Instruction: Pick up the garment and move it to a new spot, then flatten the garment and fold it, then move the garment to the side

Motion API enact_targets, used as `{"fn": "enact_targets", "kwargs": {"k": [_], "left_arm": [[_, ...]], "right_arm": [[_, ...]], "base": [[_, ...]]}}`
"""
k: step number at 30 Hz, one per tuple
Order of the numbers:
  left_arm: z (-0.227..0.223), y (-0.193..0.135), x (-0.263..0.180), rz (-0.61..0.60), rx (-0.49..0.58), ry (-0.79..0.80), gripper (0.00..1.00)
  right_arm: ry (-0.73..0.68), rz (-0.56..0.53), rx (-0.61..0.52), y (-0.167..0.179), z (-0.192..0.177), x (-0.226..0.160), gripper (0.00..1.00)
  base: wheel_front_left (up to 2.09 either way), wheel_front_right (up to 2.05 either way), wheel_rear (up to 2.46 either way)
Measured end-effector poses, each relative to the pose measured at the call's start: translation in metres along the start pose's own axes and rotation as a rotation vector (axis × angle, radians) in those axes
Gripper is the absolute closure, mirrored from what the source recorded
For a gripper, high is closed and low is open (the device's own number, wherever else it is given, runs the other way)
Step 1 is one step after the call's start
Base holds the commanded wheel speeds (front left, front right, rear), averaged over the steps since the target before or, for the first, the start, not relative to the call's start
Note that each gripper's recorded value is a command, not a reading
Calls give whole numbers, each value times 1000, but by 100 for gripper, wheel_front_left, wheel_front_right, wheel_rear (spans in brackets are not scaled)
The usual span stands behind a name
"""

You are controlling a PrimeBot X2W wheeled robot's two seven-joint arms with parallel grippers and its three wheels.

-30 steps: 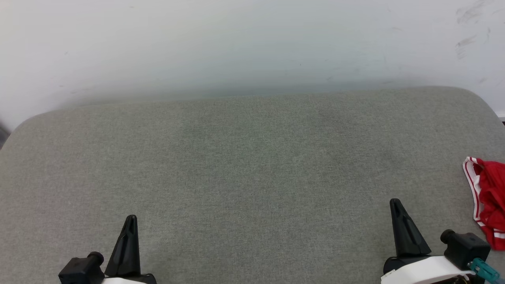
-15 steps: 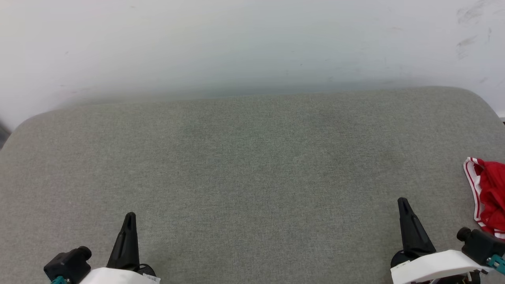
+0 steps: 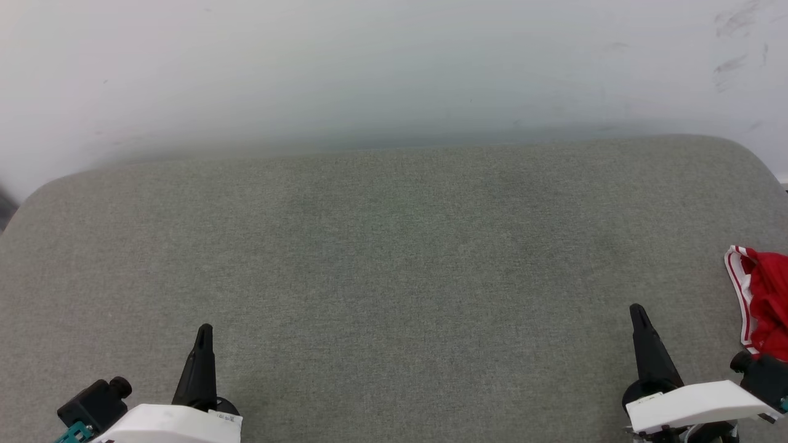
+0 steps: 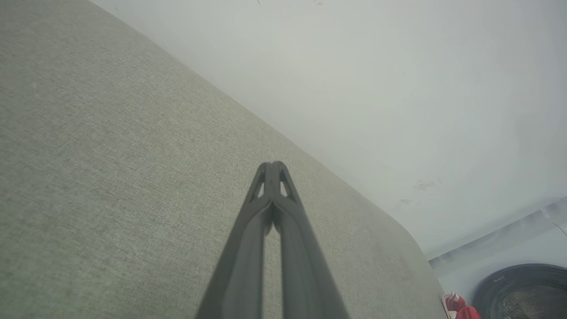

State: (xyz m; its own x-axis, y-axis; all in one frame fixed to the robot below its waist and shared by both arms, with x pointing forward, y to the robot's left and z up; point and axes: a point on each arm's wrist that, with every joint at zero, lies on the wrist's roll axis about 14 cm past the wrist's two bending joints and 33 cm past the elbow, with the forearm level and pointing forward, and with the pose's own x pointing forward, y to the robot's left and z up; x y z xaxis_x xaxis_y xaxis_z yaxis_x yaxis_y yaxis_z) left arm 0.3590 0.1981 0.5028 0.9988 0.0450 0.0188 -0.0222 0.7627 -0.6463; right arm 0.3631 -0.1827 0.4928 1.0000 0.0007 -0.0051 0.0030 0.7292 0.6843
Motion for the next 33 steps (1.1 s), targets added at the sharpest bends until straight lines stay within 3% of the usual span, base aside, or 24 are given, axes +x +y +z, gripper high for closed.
{"fn": "enact_targets", "kwargs": {"k": [33], "left_arm": [[-4, 5, 12, 34, -397, 36, 100]], "right_arm": [[2, -32, 372, -6, 9, 11, 100]], "base": [[0, 0, 0]]}}
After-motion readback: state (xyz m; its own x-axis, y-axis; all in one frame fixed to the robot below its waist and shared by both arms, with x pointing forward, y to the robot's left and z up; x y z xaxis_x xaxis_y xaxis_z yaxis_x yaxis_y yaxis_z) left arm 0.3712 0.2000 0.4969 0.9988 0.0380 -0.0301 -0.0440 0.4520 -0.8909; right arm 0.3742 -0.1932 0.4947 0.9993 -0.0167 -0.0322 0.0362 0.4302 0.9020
